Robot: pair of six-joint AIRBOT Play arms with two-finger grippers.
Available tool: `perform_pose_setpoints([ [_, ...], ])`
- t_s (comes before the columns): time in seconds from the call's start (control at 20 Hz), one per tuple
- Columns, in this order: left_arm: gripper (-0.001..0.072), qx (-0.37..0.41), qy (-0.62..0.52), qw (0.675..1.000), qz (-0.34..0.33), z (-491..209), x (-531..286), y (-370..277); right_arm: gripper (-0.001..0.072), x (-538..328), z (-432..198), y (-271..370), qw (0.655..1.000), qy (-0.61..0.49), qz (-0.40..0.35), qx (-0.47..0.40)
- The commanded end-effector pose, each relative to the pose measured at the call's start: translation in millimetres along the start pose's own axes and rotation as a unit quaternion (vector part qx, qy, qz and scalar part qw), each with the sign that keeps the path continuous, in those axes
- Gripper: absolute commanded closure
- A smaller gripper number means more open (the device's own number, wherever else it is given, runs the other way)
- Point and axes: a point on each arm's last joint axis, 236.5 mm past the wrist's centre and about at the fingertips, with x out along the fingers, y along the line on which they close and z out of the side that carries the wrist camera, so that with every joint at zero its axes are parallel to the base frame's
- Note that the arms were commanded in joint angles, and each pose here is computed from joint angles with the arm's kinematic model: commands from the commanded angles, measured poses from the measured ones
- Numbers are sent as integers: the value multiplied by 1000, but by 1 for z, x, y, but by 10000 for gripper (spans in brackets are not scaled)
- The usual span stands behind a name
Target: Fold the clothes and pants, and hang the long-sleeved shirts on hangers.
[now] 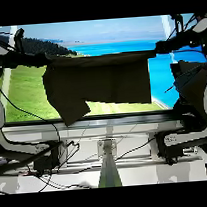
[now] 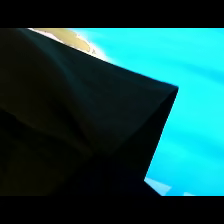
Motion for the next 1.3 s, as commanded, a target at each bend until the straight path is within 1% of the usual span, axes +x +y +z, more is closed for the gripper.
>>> perform_pose_setpoints([
  [0.0,686,-19,38,999,-16,-25,8,-7,701,25,-53,3,999,33,17,38],
  [0.1,685,-18,70,997,-21,-42,8,-8,701,34,-81,2,997,66,18,47],
  [0.2,681,-8,109,994,-11,-60,4,-2,697,37,-98,7,994,93,30,52],
  [0.25,557,-6,118,993,-9,-64,4,0,621,37,-99,8,994,95,30,53],
  [0.3,249,-6,124,992,-12,-68,3,-2,427,37,-97,7,994,91,29,55],
  [0.35,1,-6,125,992,-12,-68,3,-2,269,38,-94,5,994,84,25,60],
  [0.4,12,-6,124,992,-12,-67,3,-2,238,38,-90,3,994,78,19,74],
  [0.5,18,-18,122,992,0,-66,-3,4,240,32,-88,-3,994,81,4,73],
  [0.55,42,-25,121,992,23,-66,-13,14,240,23,-92,-8,994,98,-12,55],
  [0.6,139,-17,123,991,57,-67,-30,27,240,7,-102,-19,990,130,-42,31],
  [0.65,164,-1,119,988,101,-66,-54,42,240,-17,-115,-36,983,163,-85,11],
  [0.7,165,10,103,985,136,-61,-81,50,241,-40,-124,-55,976,177,-127,3],
  [0.75,165,11,76,985,154,-56,-109,50,242,-61,-130,-67,973,172,-151,10],
  [0.8,180,6,50,986,162,-54,-134,45,250,-77,-135,-73,975,156,-156,32],
  [0.85,182,1,23,985,172,-56,-153,43,264,-86,-141,-74,978,134,-148,58],
  [0.95,183,-28,-19,981,192,-78,-176,48,264,-90,-160,-69,984,92,-114,103],
  [1.0,230,-52,-18,979,194,-102,-174,52,264,-84,-166,-65,984,69,-94,132],
  [1.15,233,-132,-15,979,156,-168,-130,50,262,-46,-179,-38,980,33,-21,197],
  [1.25,232,-178,6,979,99,-206,-88,33,263,-23,-183,-25,975,18,5,222],
])
